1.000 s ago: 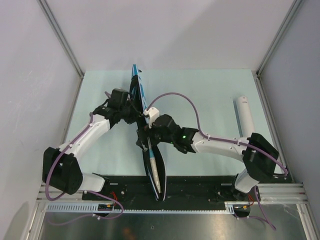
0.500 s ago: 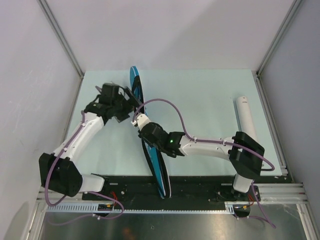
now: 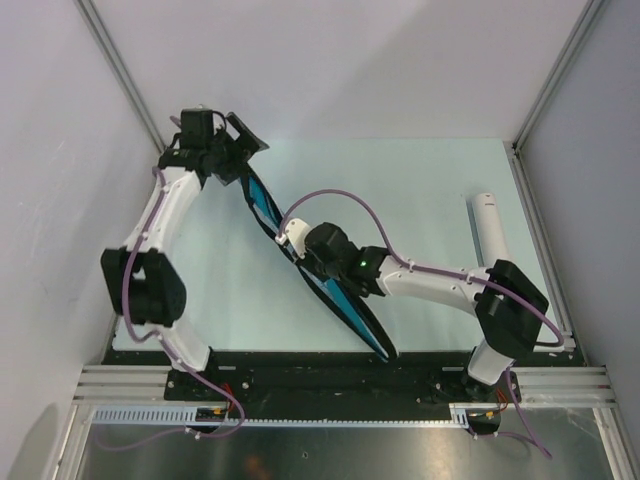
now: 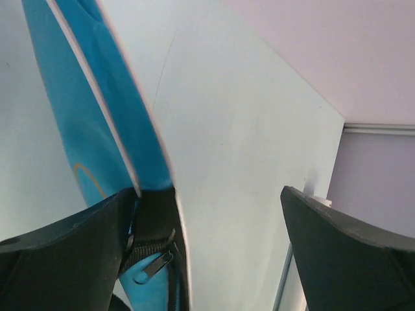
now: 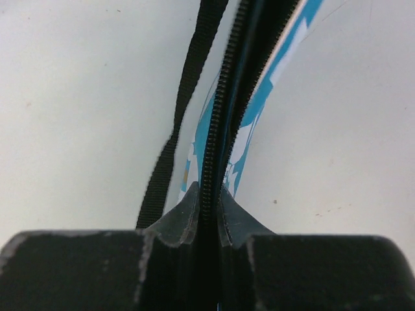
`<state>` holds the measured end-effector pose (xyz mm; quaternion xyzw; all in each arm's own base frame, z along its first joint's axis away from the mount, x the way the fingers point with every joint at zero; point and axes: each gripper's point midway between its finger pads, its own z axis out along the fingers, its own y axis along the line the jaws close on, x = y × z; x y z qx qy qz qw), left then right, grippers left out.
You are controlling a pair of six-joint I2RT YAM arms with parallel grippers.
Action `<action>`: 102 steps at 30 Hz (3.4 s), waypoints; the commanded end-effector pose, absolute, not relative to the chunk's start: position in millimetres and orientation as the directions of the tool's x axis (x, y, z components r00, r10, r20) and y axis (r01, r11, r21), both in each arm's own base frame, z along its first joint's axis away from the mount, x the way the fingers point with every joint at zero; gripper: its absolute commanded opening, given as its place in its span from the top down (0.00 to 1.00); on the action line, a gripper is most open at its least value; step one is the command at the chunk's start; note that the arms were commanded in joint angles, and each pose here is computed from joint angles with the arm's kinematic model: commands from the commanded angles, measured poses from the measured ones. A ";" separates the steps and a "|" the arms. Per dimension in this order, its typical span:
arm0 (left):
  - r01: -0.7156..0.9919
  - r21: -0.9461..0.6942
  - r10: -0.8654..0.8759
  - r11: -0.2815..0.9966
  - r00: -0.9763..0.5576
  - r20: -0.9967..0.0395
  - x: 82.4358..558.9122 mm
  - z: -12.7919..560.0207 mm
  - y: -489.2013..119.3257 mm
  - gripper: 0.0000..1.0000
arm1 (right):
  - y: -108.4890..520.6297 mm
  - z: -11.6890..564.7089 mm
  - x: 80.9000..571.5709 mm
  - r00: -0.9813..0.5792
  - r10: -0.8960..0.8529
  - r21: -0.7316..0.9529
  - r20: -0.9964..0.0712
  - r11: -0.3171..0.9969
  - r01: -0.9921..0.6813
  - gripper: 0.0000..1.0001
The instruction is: Pack up the badminton gear
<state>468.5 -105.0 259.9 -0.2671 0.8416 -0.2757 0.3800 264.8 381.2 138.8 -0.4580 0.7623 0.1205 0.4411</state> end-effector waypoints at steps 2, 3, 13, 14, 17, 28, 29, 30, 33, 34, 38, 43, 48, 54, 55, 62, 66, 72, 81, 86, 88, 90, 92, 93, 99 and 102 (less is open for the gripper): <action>-0.311 -0.665 -0.698 0.679 -0.554 -0.454 501.7 241.3 -100.1 0.05 | 380.2 179.3 272.3 -0.077 -0.557 -0.251 -0.827 0.488 -0.836 1.00; -0.334 -0.663 -0.712 0.670 -0.542 -0.447 501.3 238.1 -96.3 0.07 | 377.9 180.4 274.0 -0.078 -0.557 -0.251 -0.827 0.489 -0.836 1.00; -0.355 -0.629 -0.709 0.692 -0.497 -0.501 519.5 237.1 -71.6 0.23 | 365.6 165.7 272.7 -0.052 -0.593 -0.269 -0.804 0.441 -0.856 1.00; -0.352 -0.625 -0.704 0.697 -0.502 -0.503 520.4 235.6 -71.2 0.35 | 365.3 165.2 273.1 -0.054 -0.591 -0.269 -0.805 0.444 -0.855 1.00; -0.338 -0.605 -0.681 0.720 -0.510 -0.525 520.7 234.5 -68.1 0.55 | 357.9 161.9 279.1 -0.073 -0.585 -0.268 -0.808 0.475 -0.838 0.94; -0.382 -0.630 -0.718 0.676 -0.536 -0.445 482.2 222.8 -73.7 0.99 | 383.9 202.4 325.3 -0.338 -0.245 0.080 -0.909 0.691 -0.718 0.25; -0.375 -0.636 -0.714 0.675 -0.549 -0.434 479.8 221.6 -76.6 1.00 | 388.9 212.0 331.2 -0.357 -0.198 0.128 -0.913 0.692 -0.711 0.24; -0.364 -0.644 -0.710 0.673 -0.561 -0.425 477.4 222.2 -80.1 1.00 | 401.6 227.3 338.7 -0.372 -0.139 0.185 -0.918 0.680 -0.710 0.24; -0.337 -0.643 -0.686 0.688 -0.592 -0.423 471.8 219.7 -84.5 1.00 | 431.6 234.5 344.6 -0.473 -0.066 0.344 -0.878 0.599 -0.723 0.23; -0.326 -0.643 -0.677 0.693 -0.601 -0.424 470.6 219.9 -86.4 1.00 | 446.2 262.9 347.8 -0.462 -0.026 0.375 -0.886 0.545 -0.750 0.24; -0.309 -0.635 -0.660 0.708 -0.610 -0.439 467.6 220.5 -85.7 1.00 | 477.4 273.1 370.5 -0.557 0.074 0.528 -0.827 0.439 -0.727 0.27; -0.289 -0.641 -0.647 0.711 -0.626 -0.436 464.4 221.1 -89.7 1.00 | 496.9 268.3 391.7 -0.593 0.121 0.598 -0.796 0.306 -0.740 0.31; -0.280 -0.644 -0.641 0.711 -0.635 -0.431 463.5 220.3 -91.3 1.00 | 499.7 266.0 393.3 -0.550 0.099 0.558 -0.829 0.201 -0.805 0.33; -0.301 -0.641 -0.648 0.706 -0.639 -0.414 463.5 211.6 -90.6 1.00 | 499.1 264.3 394.9 -0.601 0.115 0.610 -0.791 0.086 -0.787 0.42; -0.309 -0.641 -0.653 0.703 -0.638 -0.409 463.4 209.7 -89.8 1.00 | 500.5 266.0 392.4 -0.620 0.121 0.629 -0.775 0.068 -0.774 0.42; -0.322 -0.640 -0.660 0.698 -0.637 -0.399 463.2 206.0 -87.8 1.00 | 512.9 267.0 395.7 -0.624 0.130 0.634 -0.771 0.051 -0.772 0.46; -0.328 -0.637 -0.663 0.697 -0.633 -0.400 463.0 204.7 -86.6 0.99 | 520.6 271.0 401.7 -0.627 0.127 0.637 -0.769 0.057 -0.769 0.53; -0.333 -0.637 -0.666 0.696 -0.631 -0.398 462.2 204.2 -86.2 1.00 | 527.1 270.5 402.1 -0.632 0.116 0.641 -0.766 0.059 -0.765 0.56; -0.340 -0.637 -0.672 0.692 -0.625 -0.397 462.4 204.2 -83.2 1.00 | 529.3 255.5 393.9 -0.595 0.060 0.598 -0.801 0.105 -0.794 0.57; -0.342 -0.639 -0.675 0.689 -0.624 -0.394 462.5 204.0 -82.8 1.00 | 525.5 243.4 395.5 -0.539 0.007 0.532 -0.842 0.169 -0.830 0.57; -0.342 -0.639 -0.675 0.689 -0.624 -0.394 462.9 204.0 -82.8 1.00 | 524.2 241.9 395.6 -0.522 -0.016 0.509 -0.853 0.197 -0.838 0.58; -0.341 -0.641 -0.676 0.688 -0.623 -0.393 463.1 204.3 -83.1 1.00 | 523.6 243.4 398.1 -0.492 -0.026 0.477 -0.870 0.206 -0.854 0.60; -0.341 -0.641 -0.676 0.687 -0.625 -0.392 462.4 204.2 -83.3 1.00 | 522.7 241.0 403.3 -0.476 -0.035 0.457 -0.879 0.227 -0.860 0.61; -0.341 -0.640 -0.675 0.688 -0.626 -0.392 462.5 203.5 -83.3 1.00 | 523.2 240.8 403.9 -0.473 -0.038 0.453 -0.880 0.232 -0.861 0.62; -0.341 -0.639 -0.675 0.689 -0.622 -0.396 462.5 204.6 -82.1 1.00 | 522.9 249.1 404.4 -0.484 -0.031 0.468 -0.875 0.208 -0.859 0.85; -0.348 -0.636 -0.679 0.688 -0.619 -0.395 462.9 203.2 -79.9 1.00 | 519.9 252.9 401.0 -0.489 -0.039 0.470 -0.871 0.224 -0.854 0.93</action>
